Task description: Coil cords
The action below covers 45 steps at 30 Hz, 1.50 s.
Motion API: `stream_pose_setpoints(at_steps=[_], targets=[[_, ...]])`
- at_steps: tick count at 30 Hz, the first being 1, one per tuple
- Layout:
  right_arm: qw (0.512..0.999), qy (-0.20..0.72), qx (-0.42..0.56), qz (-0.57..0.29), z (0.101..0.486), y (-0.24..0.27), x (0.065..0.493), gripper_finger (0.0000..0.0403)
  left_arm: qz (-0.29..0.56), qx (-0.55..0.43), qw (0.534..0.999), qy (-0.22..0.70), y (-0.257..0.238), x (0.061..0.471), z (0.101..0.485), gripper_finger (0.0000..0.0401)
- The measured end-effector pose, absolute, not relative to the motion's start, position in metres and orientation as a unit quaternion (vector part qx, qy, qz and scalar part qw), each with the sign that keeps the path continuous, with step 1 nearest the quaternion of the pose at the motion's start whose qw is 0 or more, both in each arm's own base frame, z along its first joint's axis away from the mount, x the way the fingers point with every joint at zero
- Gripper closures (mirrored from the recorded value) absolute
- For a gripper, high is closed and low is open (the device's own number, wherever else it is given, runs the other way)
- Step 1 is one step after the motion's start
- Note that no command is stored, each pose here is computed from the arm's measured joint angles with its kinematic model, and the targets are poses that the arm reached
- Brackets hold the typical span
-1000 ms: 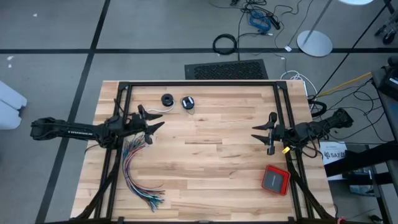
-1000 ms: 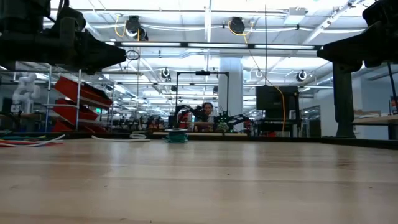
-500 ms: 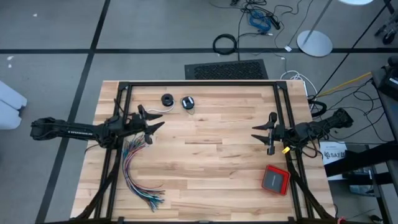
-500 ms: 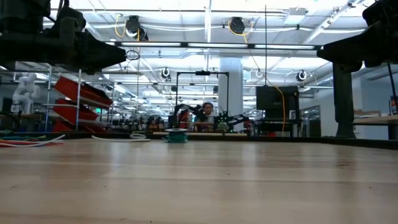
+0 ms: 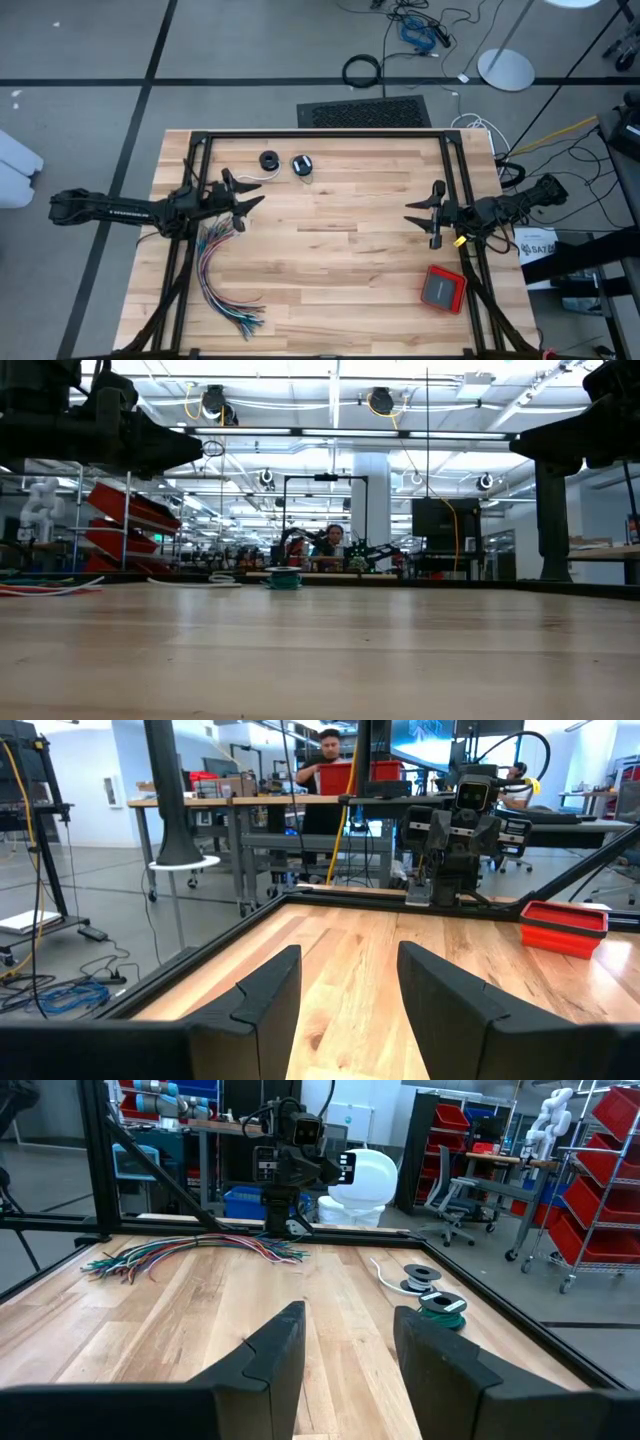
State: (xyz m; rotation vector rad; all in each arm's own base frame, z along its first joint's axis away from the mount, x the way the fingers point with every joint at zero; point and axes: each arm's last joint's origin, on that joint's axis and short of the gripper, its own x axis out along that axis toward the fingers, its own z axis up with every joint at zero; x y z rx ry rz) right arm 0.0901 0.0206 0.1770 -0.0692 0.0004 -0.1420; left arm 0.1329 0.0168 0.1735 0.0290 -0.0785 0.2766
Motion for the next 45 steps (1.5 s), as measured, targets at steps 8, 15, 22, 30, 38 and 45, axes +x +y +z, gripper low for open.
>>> stream_pose_setpoints(at_steps=[8, 15, 22, 30, 38, 45], targets=[[0.997, 0.0, -0.034, -0.071, 0.1772, 0.0205, 0.09, 0.0261, 0.138, 0.014, 0.99, -0.039, 0.0168, 0.133, 0.1736, 0.0225], [0.997, 0.0, -0.035, -0.071, 0.1771, 0.0205, 0.0901, 0.0261, 0.138, 0.014, 0.99, -0.039, 0.0168, 0.1329, 0.1735, 0.0225], [0.985, 0.006, -0.155, -0.071, 0.1778, 0.0205, 0.09, 0.0261, 0.138, 0.014, 0.99, -0.039, 0.0168, 0.133, 0.1736, 0.0225], [0.985, 0.006, -0.156, -0.071, 0.1778, 0.0205, 0.09, 0.0261, 0.138, 0.014, 0.99, -0.039, 0.0168, 0.133, 0.1737, 0.0225], [0.995, -0.001, -0.068, -0.071, 0.1779, 0.0205, 0.09, 0.0261, 0.138, 0.015, 0.99, -0.039, 0.0168, 0.1329, 0.1736, 0.0225], [0.997, -0.005, 0.034, -0.069, 0.1772, 0.0206, 0.0901, 0.0261, 0.138, 0.014, 0.989, -0.043, 0.0168, 0.1329, 0.1743, 0.0225]])
